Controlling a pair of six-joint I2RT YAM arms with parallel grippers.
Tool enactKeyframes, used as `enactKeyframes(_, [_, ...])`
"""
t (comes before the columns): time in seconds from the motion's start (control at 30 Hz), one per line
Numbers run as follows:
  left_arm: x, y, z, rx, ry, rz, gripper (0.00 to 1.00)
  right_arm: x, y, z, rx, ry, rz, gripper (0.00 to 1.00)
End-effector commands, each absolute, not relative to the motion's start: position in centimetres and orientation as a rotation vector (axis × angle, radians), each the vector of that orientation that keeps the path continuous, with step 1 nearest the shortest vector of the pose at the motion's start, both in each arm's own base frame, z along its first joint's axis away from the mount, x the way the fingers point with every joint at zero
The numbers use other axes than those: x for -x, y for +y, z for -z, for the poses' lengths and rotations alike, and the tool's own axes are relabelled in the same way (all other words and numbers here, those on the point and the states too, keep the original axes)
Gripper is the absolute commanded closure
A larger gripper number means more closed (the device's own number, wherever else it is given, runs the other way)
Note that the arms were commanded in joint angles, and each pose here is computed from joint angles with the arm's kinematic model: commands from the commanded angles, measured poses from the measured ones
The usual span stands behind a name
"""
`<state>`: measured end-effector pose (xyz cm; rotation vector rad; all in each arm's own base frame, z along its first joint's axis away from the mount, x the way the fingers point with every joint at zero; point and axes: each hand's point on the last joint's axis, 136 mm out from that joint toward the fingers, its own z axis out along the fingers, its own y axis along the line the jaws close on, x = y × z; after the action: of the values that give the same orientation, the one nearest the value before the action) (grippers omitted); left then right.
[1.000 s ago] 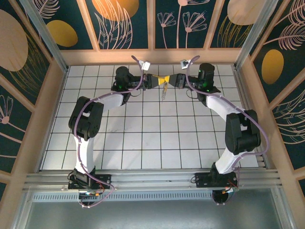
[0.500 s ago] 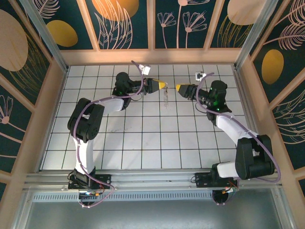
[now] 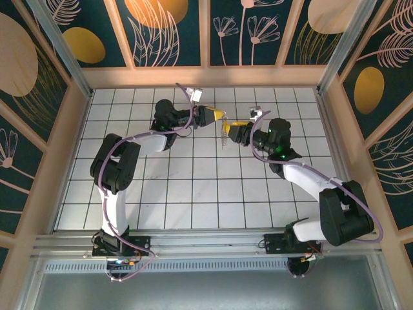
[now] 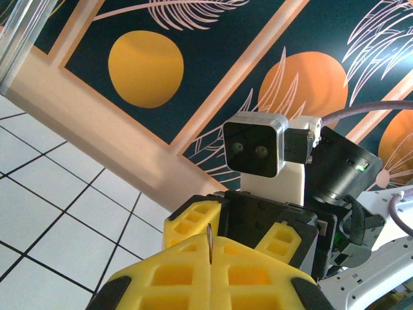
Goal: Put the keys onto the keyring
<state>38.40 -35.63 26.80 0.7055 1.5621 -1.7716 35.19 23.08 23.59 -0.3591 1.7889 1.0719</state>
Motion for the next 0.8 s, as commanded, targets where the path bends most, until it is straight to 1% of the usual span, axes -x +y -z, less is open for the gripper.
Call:
enactKeyframes(0.0, [-37.2, -35.4, -29.6, -0.754, 1.466, 1.756, 1.0, -35.7, 23.3, -26.0, 0.397, 1.703, -1.034, 0.56])
enactKeyframes(0.27, [-37.0, -35.6, -29.4, -0.764, 1.47, 1.763, 1.0, -36.4, 23.9, -27.3, 0.424, 1.68, -1.036, 0.57])
enactKeyframes(0.37, [-37.0, -35.6, -29.3, -0.764, 1.471, 1.763, 1.0, -36.6, 24.1, -27.6, 0.434, 1.678, -1.043, 0.61])
enactKeyframes(0.4, [-37.0, -35.6, -29.3, -0.766, 1.47, 1.763, 1.0, -36.6, 24.2, -27.7, 0.443, 1.678, -1.049, 0.64])
enactKeyframes(0.5, [-36.9, -35.7, -29.4, -0.767, 1.469, 1.764, 1.0, -36.6, 24.5, -27.6, 0.461, 1.681, -1.062, 0.76])
enactKeyframes(0.67, [-37.0, -35.7, -29.6, -0.765, 1.465, 1.762, 1.0, -35.8, 24.8, -27.3, 0.498, 1.676, -1.086, 1.0])
enactKeyframes(0.77, [-37.0, -35.7, -29.7, -0.759, 1.463, 1.76, 1.0, -35.3, 24.8, -27.3, 0.511, 1.668, -1.096, 1.0])
